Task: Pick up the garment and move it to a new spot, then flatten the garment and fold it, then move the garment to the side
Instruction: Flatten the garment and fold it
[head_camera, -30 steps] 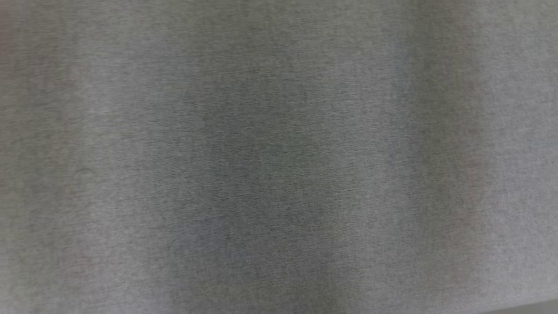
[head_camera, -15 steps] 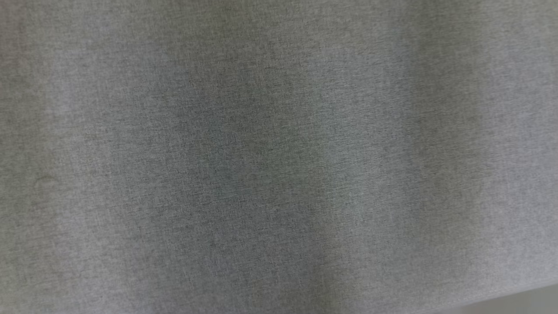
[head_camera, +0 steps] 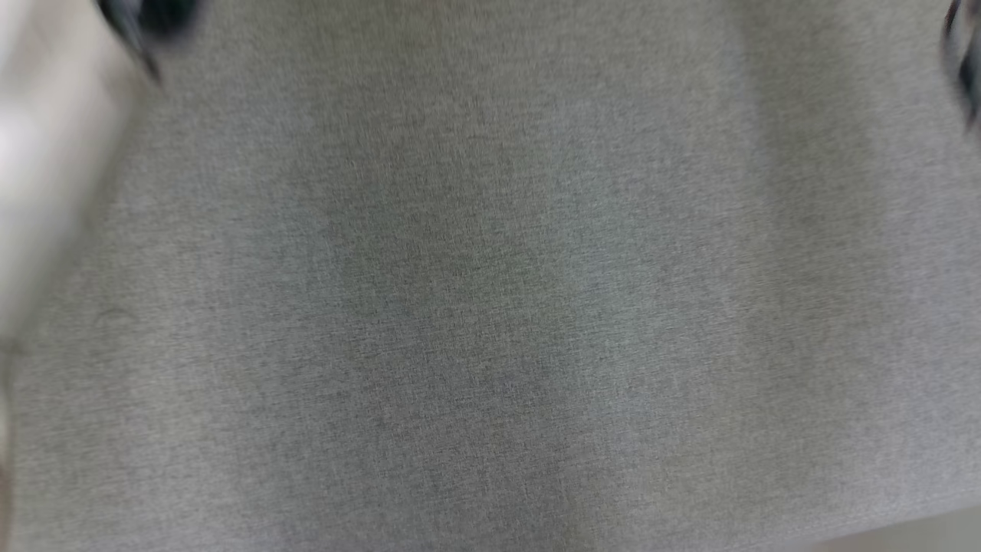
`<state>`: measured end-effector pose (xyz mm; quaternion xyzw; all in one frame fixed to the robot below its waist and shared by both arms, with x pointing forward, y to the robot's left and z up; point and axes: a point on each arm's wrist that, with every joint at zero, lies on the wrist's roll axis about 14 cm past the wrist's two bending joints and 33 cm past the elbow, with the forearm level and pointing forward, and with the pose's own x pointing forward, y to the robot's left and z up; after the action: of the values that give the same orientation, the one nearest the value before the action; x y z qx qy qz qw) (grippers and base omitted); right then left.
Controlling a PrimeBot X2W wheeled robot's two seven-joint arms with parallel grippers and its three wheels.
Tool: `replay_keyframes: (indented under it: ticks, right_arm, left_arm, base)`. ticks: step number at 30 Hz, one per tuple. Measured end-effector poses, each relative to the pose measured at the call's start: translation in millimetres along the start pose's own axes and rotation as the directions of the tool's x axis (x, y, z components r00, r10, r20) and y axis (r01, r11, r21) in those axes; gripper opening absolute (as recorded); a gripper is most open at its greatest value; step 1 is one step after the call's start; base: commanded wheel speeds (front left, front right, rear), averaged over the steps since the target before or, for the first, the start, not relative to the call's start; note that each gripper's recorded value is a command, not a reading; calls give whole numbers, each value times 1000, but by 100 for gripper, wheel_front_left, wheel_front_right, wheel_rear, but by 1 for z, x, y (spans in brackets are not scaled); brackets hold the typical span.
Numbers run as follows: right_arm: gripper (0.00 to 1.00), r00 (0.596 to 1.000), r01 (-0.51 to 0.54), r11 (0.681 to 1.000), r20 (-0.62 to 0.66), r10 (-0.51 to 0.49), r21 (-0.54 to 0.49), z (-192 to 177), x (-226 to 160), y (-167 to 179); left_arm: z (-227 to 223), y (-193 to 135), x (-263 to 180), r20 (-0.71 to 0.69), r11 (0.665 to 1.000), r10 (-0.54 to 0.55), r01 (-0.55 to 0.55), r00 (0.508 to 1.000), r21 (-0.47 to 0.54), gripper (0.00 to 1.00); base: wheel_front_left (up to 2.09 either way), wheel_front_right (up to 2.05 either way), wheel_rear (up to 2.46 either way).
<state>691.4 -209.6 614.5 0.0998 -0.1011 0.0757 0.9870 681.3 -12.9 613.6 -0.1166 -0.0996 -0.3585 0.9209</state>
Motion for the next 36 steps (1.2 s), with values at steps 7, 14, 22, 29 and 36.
replay_keyframes:
  ticks: [7, 14, 22, 29, 36]
  right_arm:
    - [0, 990, 45, 997, -134, -36, 67, -50, -98, -31]
    - [0, 963, 137, 971, -255, -84, 196, -89, -202, -31]
    - [0, 926, 257, 933, -339, -164, 253, -101, -299, -34]
    - [0, 895, 320, 909, -401, -197, 268, -105, -357, -26]
    - [0, 854, 403, 868, -459, -244, 290, -111, -400, -12]
  left_arm:
    - [-54, -29, -70, -96, 995, 60, -67, 994, -72, 0]
    - [-86, -72, -150, -193, 986, 93, -118, 977, -121, 0]
    - [-110, -129, -230, -317, 972, 67, -133, 946, -192, 0]
    - [-118, -159, -271, -374, 972, 48, -130, 926, -197, 0]
    - [-125, -178, -298, -414, 973, 38, -128, 909, -191, 0]
  base:
    - [0, 0, 0]
    - [0, 0, 0]
    - [0, 0, 0]
    - [0, 0, 0]
    - [0, 0, 0]
